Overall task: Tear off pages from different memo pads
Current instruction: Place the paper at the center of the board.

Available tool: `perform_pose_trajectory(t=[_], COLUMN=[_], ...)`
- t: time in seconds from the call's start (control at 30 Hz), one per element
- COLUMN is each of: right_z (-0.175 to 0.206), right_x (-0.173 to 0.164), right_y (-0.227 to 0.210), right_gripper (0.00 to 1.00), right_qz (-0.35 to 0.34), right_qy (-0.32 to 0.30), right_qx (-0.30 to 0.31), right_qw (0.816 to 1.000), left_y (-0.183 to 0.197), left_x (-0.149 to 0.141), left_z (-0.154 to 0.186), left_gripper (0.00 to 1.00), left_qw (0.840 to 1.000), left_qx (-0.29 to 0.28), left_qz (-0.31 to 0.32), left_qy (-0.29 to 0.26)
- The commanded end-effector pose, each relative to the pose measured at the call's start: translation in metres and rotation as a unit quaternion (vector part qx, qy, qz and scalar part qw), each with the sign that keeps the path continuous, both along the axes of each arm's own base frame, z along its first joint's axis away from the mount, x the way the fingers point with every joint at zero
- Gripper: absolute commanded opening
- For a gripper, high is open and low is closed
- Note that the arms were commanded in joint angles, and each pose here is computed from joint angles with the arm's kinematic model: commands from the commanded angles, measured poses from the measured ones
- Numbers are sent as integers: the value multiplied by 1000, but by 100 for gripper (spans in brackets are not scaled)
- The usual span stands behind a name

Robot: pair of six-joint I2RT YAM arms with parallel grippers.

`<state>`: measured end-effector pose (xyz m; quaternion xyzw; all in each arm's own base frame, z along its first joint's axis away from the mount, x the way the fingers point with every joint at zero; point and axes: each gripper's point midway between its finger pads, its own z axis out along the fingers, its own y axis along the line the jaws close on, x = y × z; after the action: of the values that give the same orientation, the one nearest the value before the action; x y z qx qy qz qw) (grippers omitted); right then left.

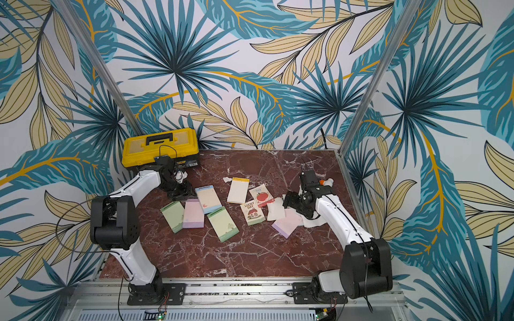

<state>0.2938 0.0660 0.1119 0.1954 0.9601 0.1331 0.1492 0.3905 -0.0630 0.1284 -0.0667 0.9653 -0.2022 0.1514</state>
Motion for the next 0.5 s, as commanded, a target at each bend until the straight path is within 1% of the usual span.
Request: perform_pose_trajectory(t=[0.0,0.03,0.1,0.13,0.17,0.23,0.47], right_z=[-15,-18,-26,-31,-34,-42,-71], right_x=[-18,-17,-15,-13,-11,-5,18], right_y=[8,10,10,7,5,2,-12], right_gripper=[69,61,38,30,25,18,5], right_qz=[-15,-16,-20,-25,-28,-38,-60], right_qy=[31,31,36,41,43,47,69], right_qx=[46,60,68,64,66,72,72], right_qw=[998,998,997,997,997,996,993], left_y=[-32,-46,-70,-80,-88,-101,-142], left_x=[-4,-9,-19,-23,-27,-31,-37], left_z=[38,41,43,43,41,39,35], left_gripper=[56,56,56,56,55,55,56], left_qw=[996,995,992,990,989,988,982], left_qx=[-9,-11,-12,-12,-14,-14,-29], left_qz=[-53,-74,-105,-116,-124,-133,-169], left_qy=[-65,-71,-73,-74,-75,-78,-84])
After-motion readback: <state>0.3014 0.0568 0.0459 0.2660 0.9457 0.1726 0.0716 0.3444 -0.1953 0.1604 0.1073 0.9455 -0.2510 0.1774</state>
